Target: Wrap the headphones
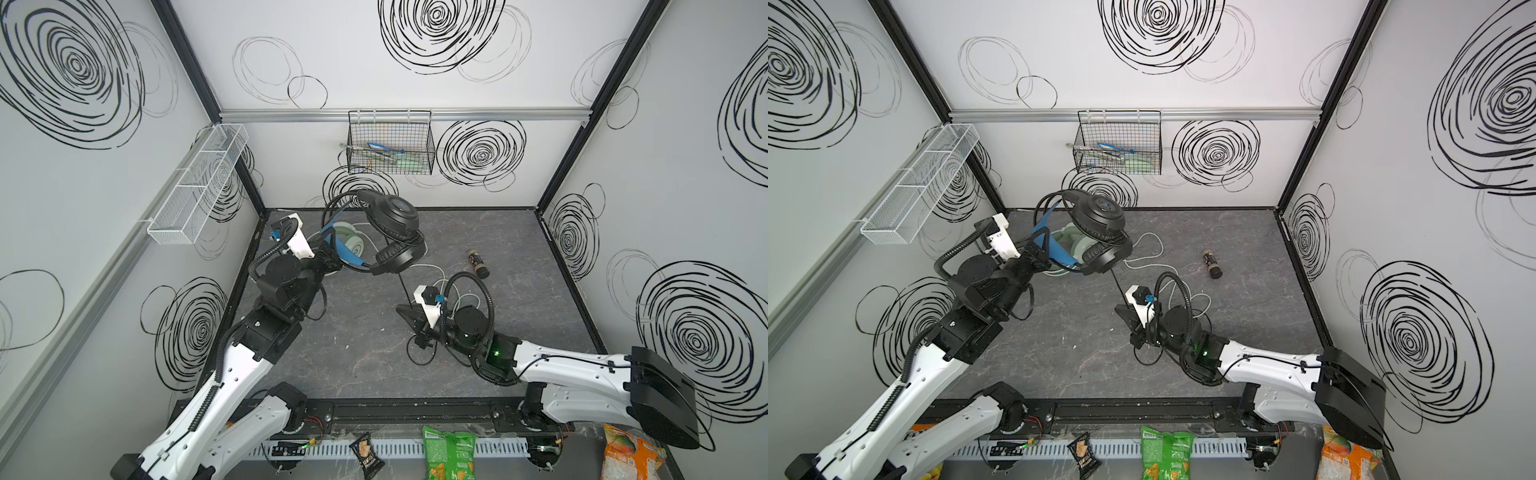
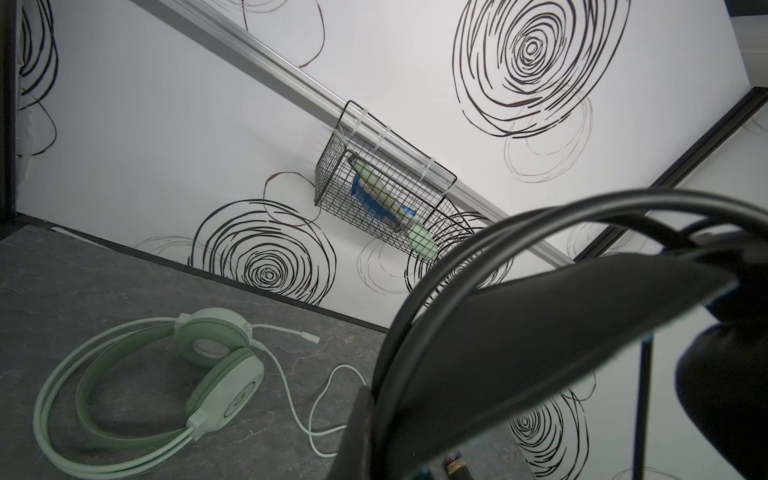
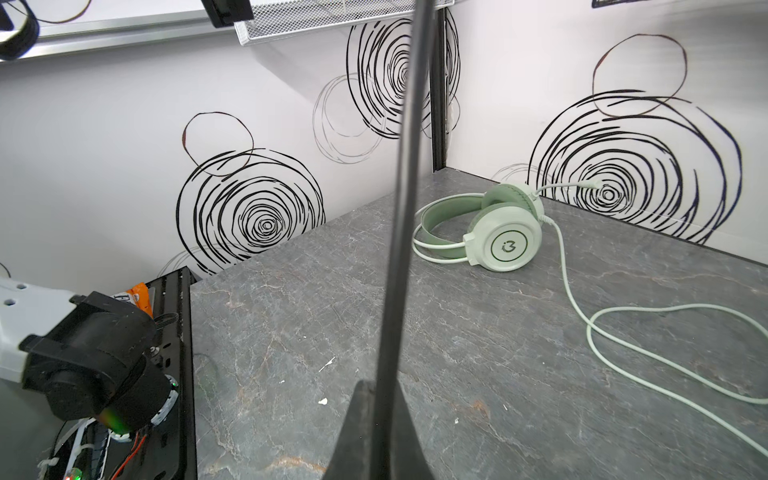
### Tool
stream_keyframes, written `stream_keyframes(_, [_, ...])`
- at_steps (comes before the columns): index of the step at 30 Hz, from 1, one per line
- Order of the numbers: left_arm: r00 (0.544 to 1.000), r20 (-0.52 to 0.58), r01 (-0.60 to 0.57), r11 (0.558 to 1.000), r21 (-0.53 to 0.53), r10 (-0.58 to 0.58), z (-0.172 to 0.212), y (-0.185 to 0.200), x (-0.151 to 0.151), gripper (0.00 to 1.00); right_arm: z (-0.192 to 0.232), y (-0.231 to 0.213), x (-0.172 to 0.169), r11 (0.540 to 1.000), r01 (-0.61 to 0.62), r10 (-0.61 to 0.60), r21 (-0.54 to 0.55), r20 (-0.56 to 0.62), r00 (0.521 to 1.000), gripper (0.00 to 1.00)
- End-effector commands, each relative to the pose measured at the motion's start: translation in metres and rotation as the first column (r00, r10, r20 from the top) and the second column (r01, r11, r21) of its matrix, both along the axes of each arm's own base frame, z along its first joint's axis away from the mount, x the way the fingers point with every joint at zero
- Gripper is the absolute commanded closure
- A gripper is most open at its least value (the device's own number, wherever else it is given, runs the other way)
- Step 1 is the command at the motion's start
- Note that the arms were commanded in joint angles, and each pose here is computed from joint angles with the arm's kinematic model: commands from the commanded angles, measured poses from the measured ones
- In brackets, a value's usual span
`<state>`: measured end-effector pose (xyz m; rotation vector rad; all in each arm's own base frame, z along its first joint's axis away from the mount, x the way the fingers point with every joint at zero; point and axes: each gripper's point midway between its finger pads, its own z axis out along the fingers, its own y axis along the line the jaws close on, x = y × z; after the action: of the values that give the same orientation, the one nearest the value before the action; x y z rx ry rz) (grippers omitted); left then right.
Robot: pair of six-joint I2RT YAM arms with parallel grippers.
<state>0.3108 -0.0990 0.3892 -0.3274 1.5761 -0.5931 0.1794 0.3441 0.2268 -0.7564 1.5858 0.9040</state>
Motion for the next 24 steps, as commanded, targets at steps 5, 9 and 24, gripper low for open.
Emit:
stream_keyframes(5, [0.985,0.146,-0.061,0.980,-0.190,0.089,0.053,0.015,0.002,1.00,-0.010,-0.004,0.006,0.998,0.065,-0.066,-0.016,-0.026,0.997,1.00])
stream_keyframes(9, [0.987,0.144,-0.038,0.974,-0.224,0.071,0.053,0.011,0.001,1.00,-0.015,-0.004,0.017,0.993,0.118,-0.119,-0.032,-0.030,0.992,1.00])
stream_keyframes(24, [0.993,0.111,0.004,0.952,-0.307,0.031,0.047,0.000,0.007,1.00,-0.034,0.035,0.016,0.992,0.088,-0.091,-0.089,-0.041,0.995,1.00])
